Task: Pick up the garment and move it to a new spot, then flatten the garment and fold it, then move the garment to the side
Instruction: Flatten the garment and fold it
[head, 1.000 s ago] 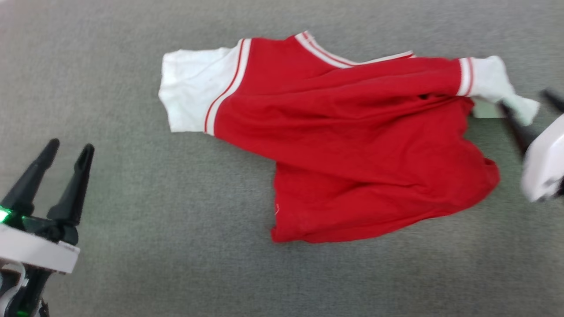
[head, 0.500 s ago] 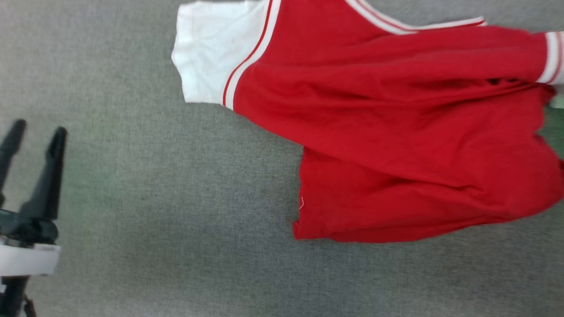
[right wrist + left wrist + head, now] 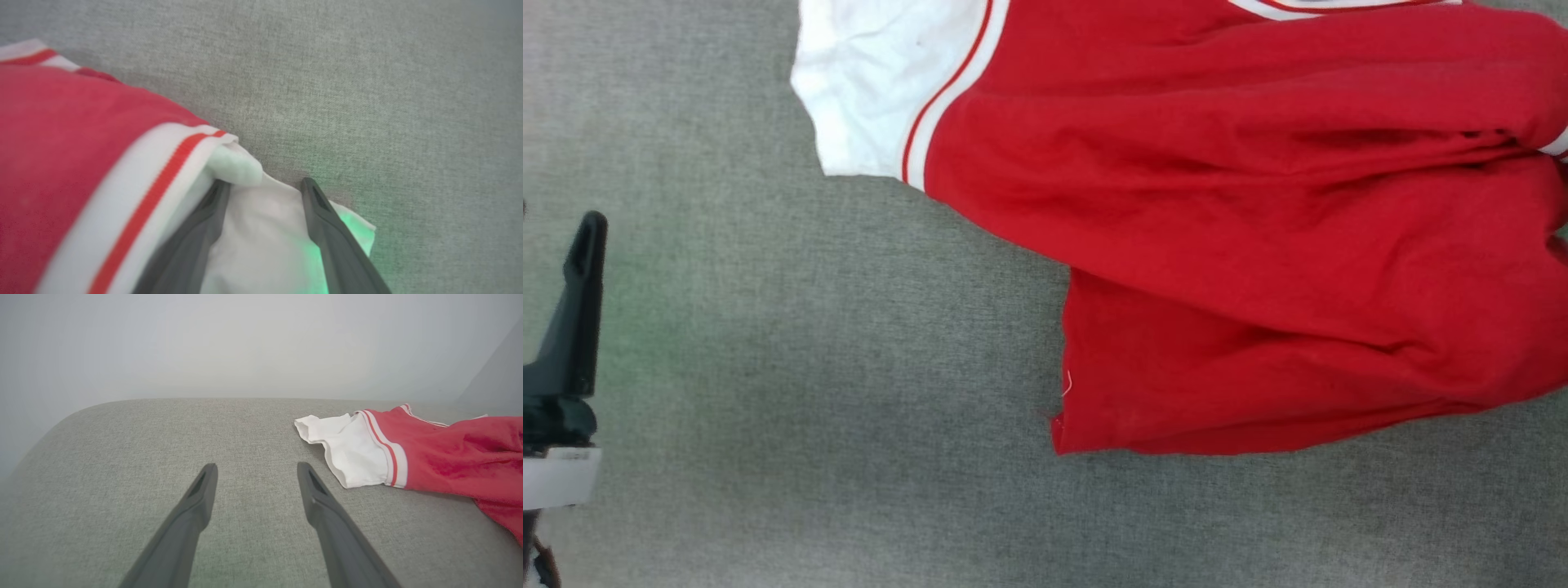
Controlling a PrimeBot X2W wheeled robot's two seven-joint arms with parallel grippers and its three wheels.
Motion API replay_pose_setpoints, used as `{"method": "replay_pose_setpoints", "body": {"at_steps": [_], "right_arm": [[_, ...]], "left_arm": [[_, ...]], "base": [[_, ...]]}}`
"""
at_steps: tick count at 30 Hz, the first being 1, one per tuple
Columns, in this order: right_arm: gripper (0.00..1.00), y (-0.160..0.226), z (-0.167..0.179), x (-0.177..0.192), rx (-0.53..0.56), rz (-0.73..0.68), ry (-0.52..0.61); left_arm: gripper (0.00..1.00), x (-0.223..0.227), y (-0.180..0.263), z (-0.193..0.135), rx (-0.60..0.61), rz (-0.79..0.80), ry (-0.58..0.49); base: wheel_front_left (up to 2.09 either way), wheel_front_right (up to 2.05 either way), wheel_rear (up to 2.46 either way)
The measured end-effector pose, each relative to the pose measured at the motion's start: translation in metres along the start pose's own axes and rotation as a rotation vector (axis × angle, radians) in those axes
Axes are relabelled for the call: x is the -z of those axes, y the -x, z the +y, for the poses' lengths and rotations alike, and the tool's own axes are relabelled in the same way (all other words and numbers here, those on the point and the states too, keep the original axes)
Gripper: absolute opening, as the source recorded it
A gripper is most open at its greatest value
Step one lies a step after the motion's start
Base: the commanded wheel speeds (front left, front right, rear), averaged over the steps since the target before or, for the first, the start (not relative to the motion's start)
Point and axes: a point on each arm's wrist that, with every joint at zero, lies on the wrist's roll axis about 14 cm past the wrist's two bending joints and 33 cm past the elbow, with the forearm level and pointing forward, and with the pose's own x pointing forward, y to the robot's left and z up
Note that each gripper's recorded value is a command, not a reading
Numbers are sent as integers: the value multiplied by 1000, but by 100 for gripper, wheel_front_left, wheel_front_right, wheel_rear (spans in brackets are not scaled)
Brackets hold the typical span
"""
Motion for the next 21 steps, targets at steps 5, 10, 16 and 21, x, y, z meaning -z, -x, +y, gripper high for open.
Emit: {"method": "replay_pose_setpoints", "body": {"at_steps": [5, 10, 16, 21], "right_arm": [[0, -1, 9, -1, -19, 0, -15], [0, 2, 9, -6, -14, -29, -20], [0, 8, 10, -15, -17, -74, -4], [0, 13, 17, -19, -40, -89, 15]], "left_arm": [[100, -4, -7, -1, 15, -12, -12], [100, -26, -23, -10, 95, -51, -101], [100, -61, -56, -47, 328, -72, -285], [100, -33, -66, -68, 488, 128, -286]], "base": [[0, 0, 0], [0, 0, 0], [0, 0, 0], [0, 0, 0]]}}
